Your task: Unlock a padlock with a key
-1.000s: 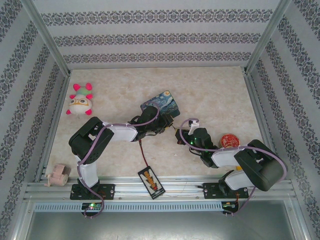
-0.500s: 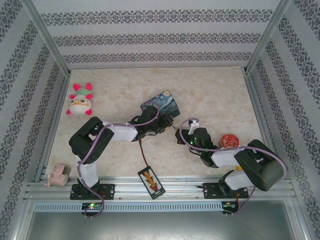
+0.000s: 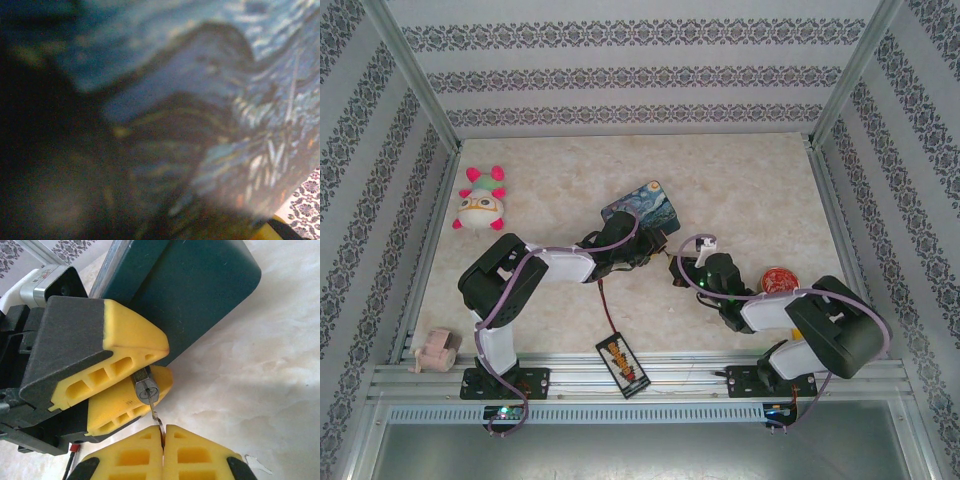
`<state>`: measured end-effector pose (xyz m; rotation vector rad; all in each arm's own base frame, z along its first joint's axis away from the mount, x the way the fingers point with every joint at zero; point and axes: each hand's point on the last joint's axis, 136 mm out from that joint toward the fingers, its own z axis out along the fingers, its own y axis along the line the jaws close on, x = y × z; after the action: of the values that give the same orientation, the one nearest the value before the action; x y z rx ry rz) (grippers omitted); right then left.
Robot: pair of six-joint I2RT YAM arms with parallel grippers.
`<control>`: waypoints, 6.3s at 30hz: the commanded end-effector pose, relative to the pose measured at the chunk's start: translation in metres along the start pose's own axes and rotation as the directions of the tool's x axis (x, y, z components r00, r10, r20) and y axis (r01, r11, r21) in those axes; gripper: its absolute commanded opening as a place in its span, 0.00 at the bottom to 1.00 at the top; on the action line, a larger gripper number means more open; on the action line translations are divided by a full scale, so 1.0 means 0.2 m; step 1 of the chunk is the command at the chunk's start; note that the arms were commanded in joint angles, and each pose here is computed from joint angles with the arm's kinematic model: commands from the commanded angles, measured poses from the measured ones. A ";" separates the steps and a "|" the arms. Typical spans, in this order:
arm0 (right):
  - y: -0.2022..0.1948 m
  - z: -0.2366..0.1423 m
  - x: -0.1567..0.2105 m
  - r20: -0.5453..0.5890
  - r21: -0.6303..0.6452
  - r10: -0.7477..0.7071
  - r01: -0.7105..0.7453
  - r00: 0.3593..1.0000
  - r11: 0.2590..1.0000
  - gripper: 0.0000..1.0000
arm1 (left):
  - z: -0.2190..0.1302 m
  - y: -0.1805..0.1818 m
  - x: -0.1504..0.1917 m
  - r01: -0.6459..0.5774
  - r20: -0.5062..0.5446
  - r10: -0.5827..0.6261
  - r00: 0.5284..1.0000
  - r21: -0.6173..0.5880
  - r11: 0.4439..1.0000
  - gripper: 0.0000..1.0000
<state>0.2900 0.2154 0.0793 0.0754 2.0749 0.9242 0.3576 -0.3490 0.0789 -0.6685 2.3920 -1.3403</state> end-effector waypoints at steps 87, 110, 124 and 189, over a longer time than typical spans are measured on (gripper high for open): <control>-0.01 0.15 0.01 0.032 -0.137 0.314 -0.307 0.949 0.942 0.00 | -0.04 0.11 -0.03 -0.272 0.104 0.272 0.957 -0.012 0.962 0.79; 0.04 0.18 -0.02 0.018 -0.172 0.381 -0.372 0.925 0.912 0.00 | 0.03 0.12 -0.10 -0.306 0.224 0.281 0.933 0.085 0.948 0.63; 0.03 0.21 -0.02 -0.002 -0.169 0.440 -0.434 0.898 0.885 0.00 | 0.05 0.12 -0.11 -0.288 0.244 0.251 0.937 0.128 0.949 0.49; 0.13 0.18 -0.11 -0.013 -0.247 0.487 -0.475 0.873 0.845 0.00 | -0.04 0.20 0.13 -0.114 0.072 0.097 0.993 0.299 0.947 0.10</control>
<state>0.2942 0.2487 0.0555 0.5396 2.1225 1.4585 0.3527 -0.3159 0.0581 -0.5789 1.9835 -1.4808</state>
